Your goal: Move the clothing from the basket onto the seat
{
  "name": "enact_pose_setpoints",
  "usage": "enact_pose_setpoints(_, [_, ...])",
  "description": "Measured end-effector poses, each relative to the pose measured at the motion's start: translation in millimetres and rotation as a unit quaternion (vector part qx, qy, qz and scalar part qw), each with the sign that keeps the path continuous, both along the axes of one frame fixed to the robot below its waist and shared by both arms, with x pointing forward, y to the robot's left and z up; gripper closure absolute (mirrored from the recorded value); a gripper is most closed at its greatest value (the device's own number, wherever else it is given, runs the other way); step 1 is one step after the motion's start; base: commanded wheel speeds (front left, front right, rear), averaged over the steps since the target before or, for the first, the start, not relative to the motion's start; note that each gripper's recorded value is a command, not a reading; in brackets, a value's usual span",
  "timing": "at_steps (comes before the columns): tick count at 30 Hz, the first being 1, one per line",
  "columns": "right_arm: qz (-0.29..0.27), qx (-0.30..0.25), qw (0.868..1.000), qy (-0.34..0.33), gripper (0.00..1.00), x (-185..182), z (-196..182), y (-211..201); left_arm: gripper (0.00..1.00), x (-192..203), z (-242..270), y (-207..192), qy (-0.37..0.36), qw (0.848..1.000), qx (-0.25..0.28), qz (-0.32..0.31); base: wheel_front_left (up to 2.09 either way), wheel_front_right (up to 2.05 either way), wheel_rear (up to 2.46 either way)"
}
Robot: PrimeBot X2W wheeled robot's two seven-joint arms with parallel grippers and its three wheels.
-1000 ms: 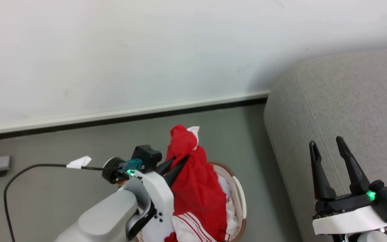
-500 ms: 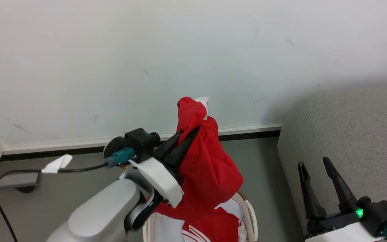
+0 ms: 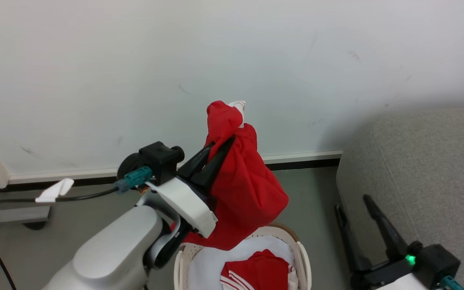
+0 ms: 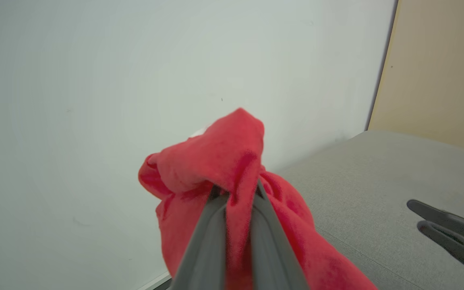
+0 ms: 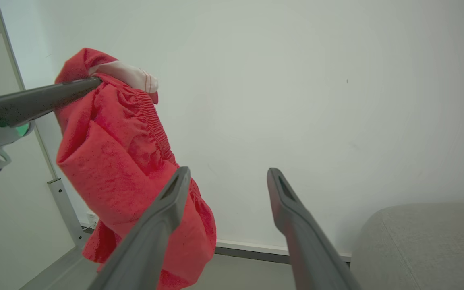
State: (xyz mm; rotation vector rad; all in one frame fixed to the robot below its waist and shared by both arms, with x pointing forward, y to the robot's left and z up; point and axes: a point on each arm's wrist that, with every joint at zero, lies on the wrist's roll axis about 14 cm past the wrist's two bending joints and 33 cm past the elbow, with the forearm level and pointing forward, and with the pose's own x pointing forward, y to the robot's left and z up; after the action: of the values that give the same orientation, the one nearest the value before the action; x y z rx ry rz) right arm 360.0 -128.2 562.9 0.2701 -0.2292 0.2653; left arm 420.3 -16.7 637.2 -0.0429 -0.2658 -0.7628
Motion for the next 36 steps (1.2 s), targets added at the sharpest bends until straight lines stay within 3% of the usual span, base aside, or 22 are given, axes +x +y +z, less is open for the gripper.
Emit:
enact_pose_setpoints(6, [0.086, -0.029, 0.996, -0.006, 0.0, -7.6, 0.8, 47.0, 1.0, 5.1, -5.3, 2.9, 0.013, 1.0, -0.002, 0.007, 0.0, 0.0, 0.0])
enact_pose_setpoints(14, [0.175, -0.106, 0.978, -0.025, 0.0, -7.8, -0.4, 96.6, 1.0, 2.3, -10.3, 5.0, 0.022, 1.0, -0.002, 0.01, 0.0, 0.0, 0.0])
enact_pose_setpoints(27, [0.234, -0.191, 0.953, 0.005, 0.0, 8.6, -31.0, 131.8, 1.0, -36.6, -22.5, -5.3, 0.043, 0.999, 0.007, -0.019, 0.0, 0.0, 0.0])
enact_pose_setpoints(36, [0.28, -0.209, 0.936, 0.046, 0.0, 12.0, -52.8, 153.8, 1.0, -54.4, -19.8, 0.2, 0.044, 0.999, 0.007, -0.015, 0.0, 0.0, 0.0])
